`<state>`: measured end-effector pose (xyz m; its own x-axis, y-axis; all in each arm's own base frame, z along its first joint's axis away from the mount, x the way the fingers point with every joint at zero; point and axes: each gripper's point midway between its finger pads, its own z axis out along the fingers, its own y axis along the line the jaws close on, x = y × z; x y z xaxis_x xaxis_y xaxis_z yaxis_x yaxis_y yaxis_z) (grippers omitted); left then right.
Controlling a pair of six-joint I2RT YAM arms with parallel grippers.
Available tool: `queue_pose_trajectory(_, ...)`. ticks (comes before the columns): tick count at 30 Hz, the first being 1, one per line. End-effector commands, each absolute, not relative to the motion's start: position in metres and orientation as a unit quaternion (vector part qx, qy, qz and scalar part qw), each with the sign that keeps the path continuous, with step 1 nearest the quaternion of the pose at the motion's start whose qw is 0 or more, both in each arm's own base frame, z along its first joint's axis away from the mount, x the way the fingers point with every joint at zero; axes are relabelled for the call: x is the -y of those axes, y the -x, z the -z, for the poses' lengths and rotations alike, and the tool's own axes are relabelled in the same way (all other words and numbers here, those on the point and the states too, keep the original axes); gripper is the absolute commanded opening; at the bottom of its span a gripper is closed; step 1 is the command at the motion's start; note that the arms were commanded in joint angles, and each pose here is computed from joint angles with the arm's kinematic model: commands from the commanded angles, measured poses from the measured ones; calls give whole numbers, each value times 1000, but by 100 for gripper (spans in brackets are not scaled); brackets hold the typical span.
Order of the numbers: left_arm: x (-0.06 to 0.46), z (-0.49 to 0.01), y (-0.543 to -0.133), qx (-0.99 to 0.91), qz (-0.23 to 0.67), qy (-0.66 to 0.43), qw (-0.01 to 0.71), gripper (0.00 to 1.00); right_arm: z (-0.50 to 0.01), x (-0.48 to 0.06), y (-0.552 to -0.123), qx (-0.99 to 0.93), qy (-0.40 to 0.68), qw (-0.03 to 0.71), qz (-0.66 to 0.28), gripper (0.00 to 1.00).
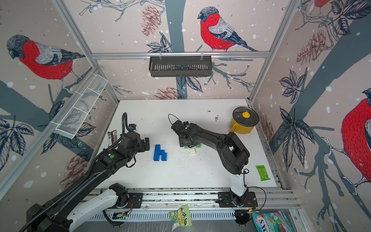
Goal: Assemble the letter h with lego
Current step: Assemble the lego brick with the lego brick.
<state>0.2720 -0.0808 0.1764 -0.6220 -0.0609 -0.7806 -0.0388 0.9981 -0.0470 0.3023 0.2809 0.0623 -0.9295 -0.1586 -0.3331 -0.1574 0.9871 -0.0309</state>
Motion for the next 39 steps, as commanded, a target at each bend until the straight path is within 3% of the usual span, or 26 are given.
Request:
queue_pose_trajectory(1,83,-178,-273,-899,19,27,438,98,-53,-274,-292,-985,95,142,21,51)
queue_pose_trajectory(39,85,-175,-273,-901,20,25,433,99,-52,-279,-292,-985,93,142,15,51)
